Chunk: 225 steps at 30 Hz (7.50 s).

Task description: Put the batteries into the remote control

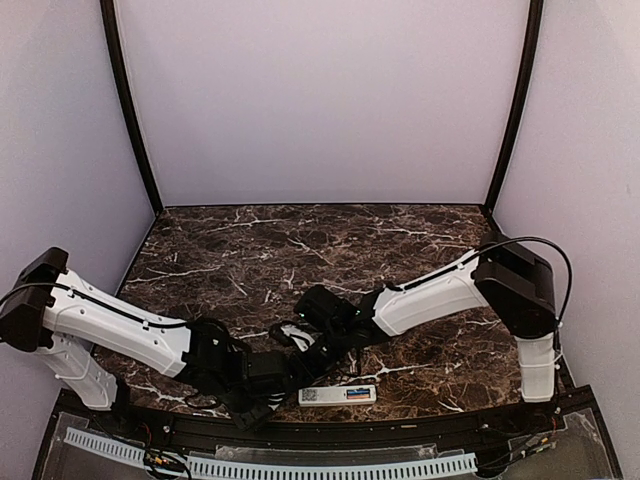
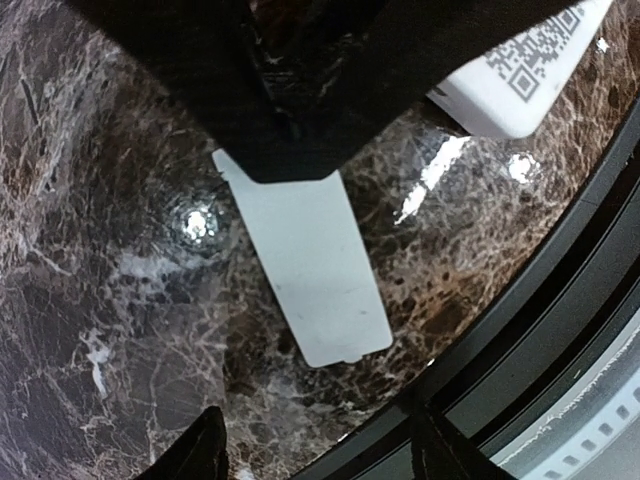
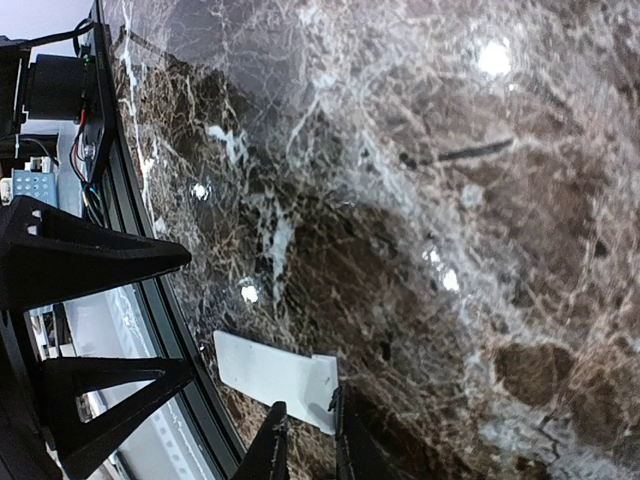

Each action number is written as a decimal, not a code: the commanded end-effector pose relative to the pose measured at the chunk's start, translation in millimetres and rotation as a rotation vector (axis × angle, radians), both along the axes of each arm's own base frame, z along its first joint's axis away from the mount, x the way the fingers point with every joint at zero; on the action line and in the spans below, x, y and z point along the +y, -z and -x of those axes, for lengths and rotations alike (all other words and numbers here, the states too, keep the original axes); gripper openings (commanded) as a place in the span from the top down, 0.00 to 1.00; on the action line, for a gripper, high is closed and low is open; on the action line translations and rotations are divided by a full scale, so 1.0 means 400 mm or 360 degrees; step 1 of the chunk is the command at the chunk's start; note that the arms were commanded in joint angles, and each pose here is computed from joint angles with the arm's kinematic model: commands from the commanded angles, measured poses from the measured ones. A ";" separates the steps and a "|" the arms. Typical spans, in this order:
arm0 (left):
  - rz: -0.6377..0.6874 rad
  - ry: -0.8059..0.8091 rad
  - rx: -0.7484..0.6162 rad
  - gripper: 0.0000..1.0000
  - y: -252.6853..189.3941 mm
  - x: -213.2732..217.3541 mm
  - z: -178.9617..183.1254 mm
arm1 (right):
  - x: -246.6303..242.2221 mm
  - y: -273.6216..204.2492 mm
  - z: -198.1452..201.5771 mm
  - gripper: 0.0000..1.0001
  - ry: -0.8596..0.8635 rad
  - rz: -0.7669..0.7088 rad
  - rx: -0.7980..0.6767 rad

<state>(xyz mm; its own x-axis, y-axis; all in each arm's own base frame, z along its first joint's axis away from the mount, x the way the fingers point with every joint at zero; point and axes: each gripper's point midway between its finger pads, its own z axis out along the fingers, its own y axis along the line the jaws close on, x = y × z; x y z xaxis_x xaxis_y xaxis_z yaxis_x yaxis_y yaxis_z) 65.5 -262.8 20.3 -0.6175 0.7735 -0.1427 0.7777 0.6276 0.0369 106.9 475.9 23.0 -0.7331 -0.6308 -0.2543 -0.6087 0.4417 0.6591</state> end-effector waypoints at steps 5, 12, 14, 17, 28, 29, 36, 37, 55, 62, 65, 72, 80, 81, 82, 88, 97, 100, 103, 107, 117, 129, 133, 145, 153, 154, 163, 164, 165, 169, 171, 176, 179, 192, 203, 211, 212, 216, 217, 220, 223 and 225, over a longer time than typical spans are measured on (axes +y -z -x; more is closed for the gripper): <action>0.0128 0.0086 -0.0042 0.37 -0.033 -0.059 0.004 | -0.036 0.024 0.072 0.84 -0.0020 0.0088 0.0084; 0.0197 0.0067 -0.0092 0.36 -0.027 -0.078 -0.011 | -0.005 0.036 0.076 0.84 -0.0031 0.0046 0.0139; 0.0200 0.0040 -0.0098 0.37 -0.023 -0.079 -0.019 | 0.000 0.038 0.073 0.84 -0.0027 0.0046 0.0135; 0.0180 -0.0013 -0.0110 0.40 -0.016 -0.071 -0.034 | 0.006 0.038 0.071 0.84 -0.0031 0.0041 0.0131; 0.0307 -0.0080 -0.0202 0.46 -0.041 -0.098 -0.070 | 0.033 0.049 0.072 0.83 -0.0079 0.0034 0.0153; 0.0321 -0.0083 -0.0201 0.46 -0.038 -0.096 -0.069 | 0.032 0.049 0.071 0.83 -0.0078 0.0033 0.0154; 0.0523 0.0030 -0.0288 0.39 -0.077 -0.167 -0.087 | 0.019 0.037 0.061 0.83 -0.0037 0.0043 0.0133; 0.0526 0.0036 -0.0300 0.38 -0.076 -0.170 -0.091 | 0.015 0.032 0.055 0.83 -0.0022 0.0041 0.0124; 0.0470 0.0037 -0.0126 0.40 -0.032 -0.149 -0.086 | -0.055 -0.059 -0.059 0.80 0.0185 -0.0009 -0.0002; 0.0390 -0.0035 -0.0007 0.42 -0.026 -0.096 -0.062 | -0.107 -0.061 -0.107 0.74 0.0300 0.0051 -0.0058; 0.0494 -0.0039 -0.0050 0.42 -0.057 -0.103 -0.071 | -0.133 -0.041 -0.132 0.73 0.0347 0.0119 -0.0081; 0.0477 -0.0060 0.0003 0.40 -0.029 -0.096 -0.059 | -0.185 -0.034 -0.170 0.73 0.0415 0.0189 -0.0143; 0.0112 -0.0060 0.0027 0.41 0.000 -0.053 -0.065 | -0.191 -0.075 -0.179 0.72 0.0415 0.0154 -0.0217; 0.0109 -0.0063 0.0031 0.42 -0.001 -0.054 -0.065 | -0.192 -0.079 -0.180 0.72 0.0415 0.0153 -0.0224; 0.0092 -0.0071 0.0039 0.43 0.000 -0.048 -0.063 | -0.193 -0.083 -0.180 0.72 0.0414 0.0150 -0.0231; 0.0038 -0.0099 0.0113 0.48 -0.010 -0.046 -0.047 | -0.202 -0.099 -0.181 0.72 0.0418 0.0148 -0.0260; -0.0073 -0.0113 0.0172 0.48 0.009 -0.044 -0.038 | -0.210 -0.111 -0.184 0.72 0.0425 0.0144 -0.0288; -0.0084 -0.0114 0.0176 0.49 0.014 -0.046 -0.038 | -0.212 -0.112 -0.182 0.72 0.0427 0.0140 -0.0290; -0.0088 -0.0101 0.0173 0.52 0.022 -0.053 -0.041 | -0.214 -0.113 -0.181 0.72 0.0426 0.0137 -0.0292; -0.0115 -0.0098 0.0184 0.62 0.029 -0.054 -0.040 | -0.217 -0.115 -0.180 0.72 0.0429 0.0135 -0.0298; -0.0136 -0.0123 0.0241 0.72 0.021 -0.049 -0.025 | -0.221 -0.116 -0.180 0.72 0.0430 0.0136 -0.0304; -0.0110 -0.0128 0.0229 0.85 0.016 -0.052 -0.027 | -0.223 -0.117 -0.179 0.72 0.0431 0.0135 -0.0305; -0.0063 -0.0136 0.0172 0.87 -0.005 -0.059 -0.042 | -0.223 -0.118 -0.178 0.72 0.0427 0.0135 -0.0303; 0.0082 -0.0127 0.0020 0.87 -0.073 -0.075 -0.078 | -0.207 -0.139 -0.174 0.71 0.0405 0.0087 -0.0287; 0.0278 -0.0067 -0.0103 0.87 -0.154 -0.115 -0.106 | -0.153 -0.226 -0.118 0.63 0.0268 -0.0229 -0.0112; 0.0317 -0.0058 -0.0120 0.87 -0.171 -0.121 -0.109 | -0.152 -0.234 -0.111 0.61 0.0255 -0.0255 -0.0086; 0.0423 0.0093 -0.0210 0.87 -0.226 -0.159 -0.109 | -0.138 -0.263 -0.066 0.50 0.0172 -0.0428 0.0129; 0.0429 0.0104 -0.0222 0.87 -0.232 -0.164 -0.111 | -0.134 -0.265 -0.065 0.51 0.0169 -0.0436 0.0138; 0.0429 0.0112 -0.0228 0.87 -0.233 -0.167 -0.110 | -0.133 -0.262 -0.064 0.51 0.0166 -0.0434 0.0147; 0.0446 0.0131 -0.0253 0.87 -0.244 -0.174 -0.114 | -0.127 -0.252 -0.052 0.51 0.0140 -0.0448 0.0220; 0.0451 0.0138 -0.0260 0.87 -0.248 -0.176 -0.115 | -0.125 -0.241 -0.049 0.51 0.0137 -0.0433 0.0250; 0.0447 0.0149 -0.0279 0.87 -0.249 -0.178 -0.119 | -0.117 -0.231 -0.042 0.56 0.0128 -0.0429 0.0308; 0.0450 0.0153 -0.0286 0.87 -0.251 -0.181 -0.121 | -0.108 -0.236 -0.032 0.67 0.0101 -0.0457 0.0339; 0.0434 0.0168 -0.0307 0.87 -0.247 -0.184 -0.127 | -0.093 -0.229 -0.010 0.94 0.0048 -0.0493 0.0458; 0.0483 0.0180 -0.0312 0.38 -0.257 -0.186 -0.122 | -0.147 -0.235 -0.044 1.00 0.0217 -0.0461 0.0407; 0.0587 0.0507 -0.0356 0.31 -0.219 -0.236 -0.072 | -0.324 -0.248 -0.067 1.00 0.0550 -0.0342 0.0291; 0.0575 0.0590 -0.0361 0.30 -0.203 -0.245 -0.059 | -0.348 -0.245 -0.070 1.00 0.0593 -0.0327 0.0286; 0.0647 0.0800 -0.0348 0.23 -0.162 -0.287 -0.028 | -0.443 -0.211 -0.073 1.00 0.0750 -0.0238 0.0305; 0.0665 0.0849 -0.0356 0.22 -0.158 -0.295 -0.024 | -0.459 -0.207 -0.078 1.00 0.0780 -0.0222 0.0300; 0.0663 0.0932 -0.0373 0.16 -0.132 -0.314 -0.023 | -0.485 -0.196 -0.087 1.00 0.0821 -0.0193 0.0281; 0.0632 0.0995 -0.0370 0.14 -0.095 -0.320 -0.026 | -0.494 -0.189 -0.097 1.00 0.0843 -0.0209 0.0280; 0.0598 0.0989 -0.0364 0.14 -0.076 -0.321 -0.038 | -0.497 -0.188 -0.101 1.00 0.0849 -0.0214 0.0278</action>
<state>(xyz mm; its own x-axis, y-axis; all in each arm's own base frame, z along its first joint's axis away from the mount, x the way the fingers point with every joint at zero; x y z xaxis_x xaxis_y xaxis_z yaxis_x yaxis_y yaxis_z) 78.2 -383.8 62.0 -0.0734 0.8418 -0.5347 0.9857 0.1426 0.0892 144.2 284.2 103.1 -0.9786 -0.1481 -0.1428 -0.2015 0.5492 0.8110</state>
